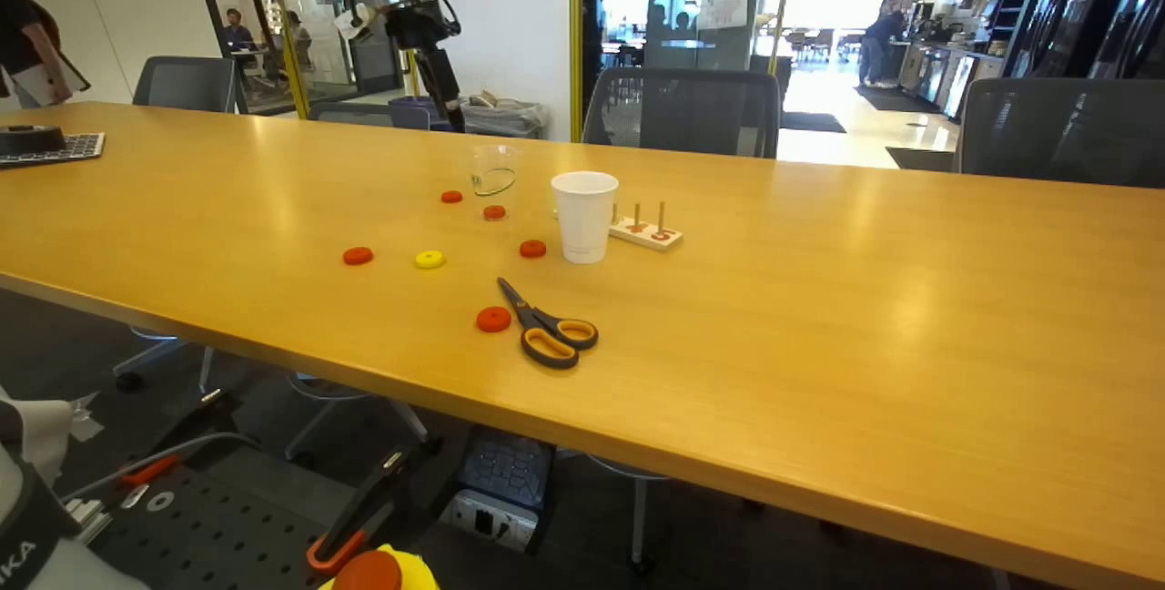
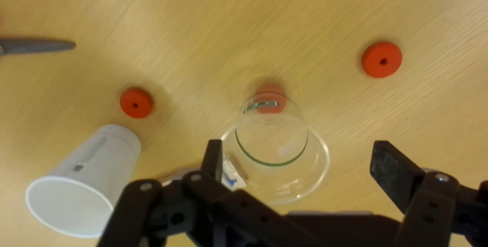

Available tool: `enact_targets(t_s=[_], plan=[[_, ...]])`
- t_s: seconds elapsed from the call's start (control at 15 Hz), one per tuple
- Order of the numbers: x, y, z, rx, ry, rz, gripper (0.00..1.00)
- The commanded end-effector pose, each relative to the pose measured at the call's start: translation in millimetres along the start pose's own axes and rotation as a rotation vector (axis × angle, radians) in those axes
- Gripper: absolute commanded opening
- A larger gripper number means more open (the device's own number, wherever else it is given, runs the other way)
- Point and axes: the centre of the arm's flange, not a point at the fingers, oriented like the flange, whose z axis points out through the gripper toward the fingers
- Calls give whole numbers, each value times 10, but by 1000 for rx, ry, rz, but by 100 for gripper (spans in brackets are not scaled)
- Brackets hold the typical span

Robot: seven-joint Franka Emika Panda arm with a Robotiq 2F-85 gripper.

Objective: Pick up the coloured tiles and put them in the cups

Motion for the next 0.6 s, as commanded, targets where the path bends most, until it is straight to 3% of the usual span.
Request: enact_targets(t_s=[0.0,0.13,0.53], plan=[[-240,-442,-19,-111,-25,156,100],[-345,-565,51,-119,-61,197,100],[-289,-817,331,13,-191,256,100]])
